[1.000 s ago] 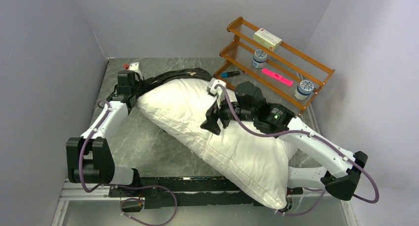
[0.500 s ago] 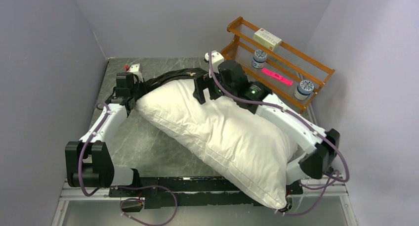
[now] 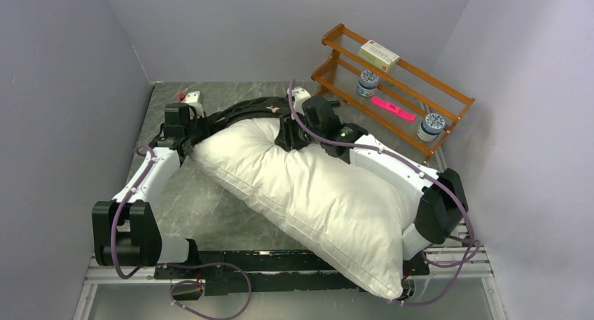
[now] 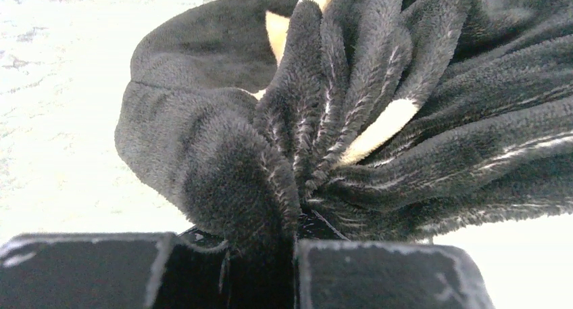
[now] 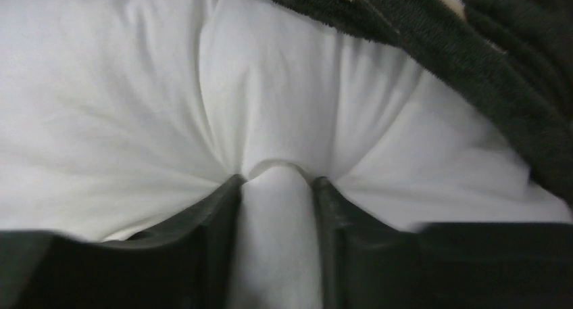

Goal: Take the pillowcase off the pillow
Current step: Remove the pillow from the pillowcase.

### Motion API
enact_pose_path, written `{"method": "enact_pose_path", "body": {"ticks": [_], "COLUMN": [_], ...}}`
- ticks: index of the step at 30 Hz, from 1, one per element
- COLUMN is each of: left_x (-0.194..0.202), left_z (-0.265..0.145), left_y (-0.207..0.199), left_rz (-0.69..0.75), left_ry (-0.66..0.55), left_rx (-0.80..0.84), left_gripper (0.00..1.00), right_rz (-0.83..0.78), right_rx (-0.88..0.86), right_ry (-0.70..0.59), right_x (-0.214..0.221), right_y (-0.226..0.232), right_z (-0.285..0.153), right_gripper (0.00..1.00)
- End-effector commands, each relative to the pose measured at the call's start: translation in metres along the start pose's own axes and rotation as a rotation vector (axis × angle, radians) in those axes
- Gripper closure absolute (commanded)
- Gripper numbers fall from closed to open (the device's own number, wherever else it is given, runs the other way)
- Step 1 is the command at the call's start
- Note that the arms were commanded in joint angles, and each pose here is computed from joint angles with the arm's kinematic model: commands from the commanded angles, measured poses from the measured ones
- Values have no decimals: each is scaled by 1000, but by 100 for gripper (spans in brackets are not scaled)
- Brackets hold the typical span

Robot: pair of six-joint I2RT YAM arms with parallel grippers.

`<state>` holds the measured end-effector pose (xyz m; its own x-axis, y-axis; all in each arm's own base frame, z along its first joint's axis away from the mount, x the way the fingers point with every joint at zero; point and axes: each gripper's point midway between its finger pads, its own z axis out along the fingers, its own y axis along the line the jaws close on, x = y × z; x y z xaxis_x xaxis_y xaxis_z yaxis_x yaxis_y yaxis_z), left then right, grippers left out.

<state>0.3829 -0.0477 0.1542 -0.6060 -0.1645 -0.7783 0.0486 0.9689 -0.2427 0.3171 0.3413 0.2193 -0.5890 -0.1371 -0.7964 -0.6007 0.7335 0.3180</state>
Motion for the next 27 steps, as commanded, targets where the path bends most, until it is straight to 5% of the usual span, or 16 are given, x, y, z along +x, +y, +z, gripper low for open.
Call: {"method": "enact_pose_path", "body": {"ticks": [1,4,10,20,27], "left_x": [-13,15,65,-9,-56], "left_z": [-19,-25,-43,-97,-130], "left_y": [-7,4,27,-8,-49], "left_rz": [5,-60,-174,-51,41], "left_ry": [-65,-15,48,-177,-274], "left_rx": [15,-43,-160,-13,169], "left_gripper": [93,95,93,40,21], "right_rz": [9,4,-41,-182,-238], "right_rx": [-75,-57,-106,-265,-291], "right_ry": [110,97,41,35,18], "right_x": [51,62,63,79,83], "right_y": [10,4,9,46,58], "right_z": [-13,-20,-33,-37,-41], "right_gripper": [75,100,100,100,100]}}
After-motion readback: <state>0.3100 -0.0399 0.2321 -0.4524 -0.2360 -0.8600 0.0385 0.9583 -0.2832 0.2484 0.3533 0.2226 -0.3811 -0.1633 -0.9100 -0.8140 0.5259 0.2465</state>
